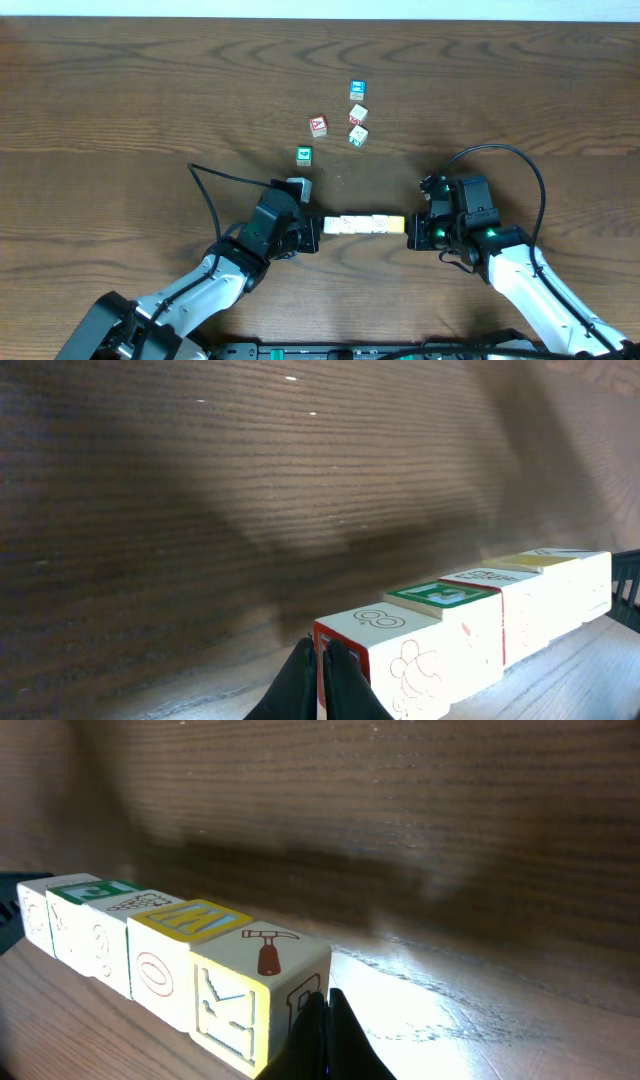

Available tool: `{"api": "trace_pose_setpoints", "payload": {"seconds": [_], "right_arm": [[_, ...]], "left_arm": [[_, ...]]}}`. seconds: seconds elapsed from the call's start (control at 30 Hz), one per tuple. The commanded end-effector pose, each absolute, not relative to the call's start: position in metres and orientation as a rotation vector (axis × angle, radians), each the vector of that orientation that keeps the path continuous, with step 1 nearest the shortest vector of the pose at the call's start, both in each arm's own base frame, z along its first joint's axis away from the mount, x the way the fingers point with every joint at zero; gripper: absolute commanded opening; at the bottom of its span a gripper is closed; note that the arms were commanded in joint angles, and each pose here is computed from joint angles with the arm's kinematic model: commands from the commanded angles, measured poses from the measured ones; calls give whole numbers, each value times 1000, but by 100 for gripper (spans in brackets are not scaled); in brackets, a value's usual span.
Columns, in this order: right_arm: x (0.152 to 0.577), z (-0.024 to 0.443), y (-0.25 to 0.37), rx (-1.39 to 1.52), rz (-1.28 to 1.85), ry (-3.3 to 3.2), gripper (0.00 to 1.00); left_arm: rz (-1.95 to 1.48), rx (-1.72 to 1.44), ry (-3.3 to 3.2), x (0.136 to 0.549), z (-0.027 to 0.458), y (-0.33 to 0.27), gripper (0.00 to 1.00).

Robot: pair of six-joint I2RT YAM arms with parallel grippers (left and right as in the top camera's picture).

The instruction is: Lift 5 blocks

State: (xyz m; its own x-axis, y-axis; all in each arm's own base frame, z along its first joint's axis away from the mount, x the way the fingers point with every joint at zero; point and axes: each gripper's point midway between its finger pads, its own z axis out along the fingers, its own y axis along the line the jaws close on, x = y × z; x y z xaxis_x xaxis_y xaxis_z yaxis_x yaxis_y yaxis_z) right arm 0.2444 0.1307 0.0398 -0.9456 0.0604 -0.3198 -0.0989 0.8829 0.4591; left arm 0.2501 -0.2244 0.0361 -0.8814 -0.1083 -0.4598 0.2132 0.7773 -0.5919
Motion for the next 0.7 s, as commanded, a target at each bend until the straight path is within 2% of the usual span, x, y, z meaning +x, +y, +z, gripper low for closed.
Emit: {"api": "trace_pose_setpoints", "payload": {"seconds": [0.0,0.67], "right_arm": [[231,83,185,-232,1090,2619,1],[231,83,185,-231,1090,2621,1]], "left_arm": [[-1201,266,2382,239,88,-272,7],[-1205,269,2368,242,93,-274,7]]}}
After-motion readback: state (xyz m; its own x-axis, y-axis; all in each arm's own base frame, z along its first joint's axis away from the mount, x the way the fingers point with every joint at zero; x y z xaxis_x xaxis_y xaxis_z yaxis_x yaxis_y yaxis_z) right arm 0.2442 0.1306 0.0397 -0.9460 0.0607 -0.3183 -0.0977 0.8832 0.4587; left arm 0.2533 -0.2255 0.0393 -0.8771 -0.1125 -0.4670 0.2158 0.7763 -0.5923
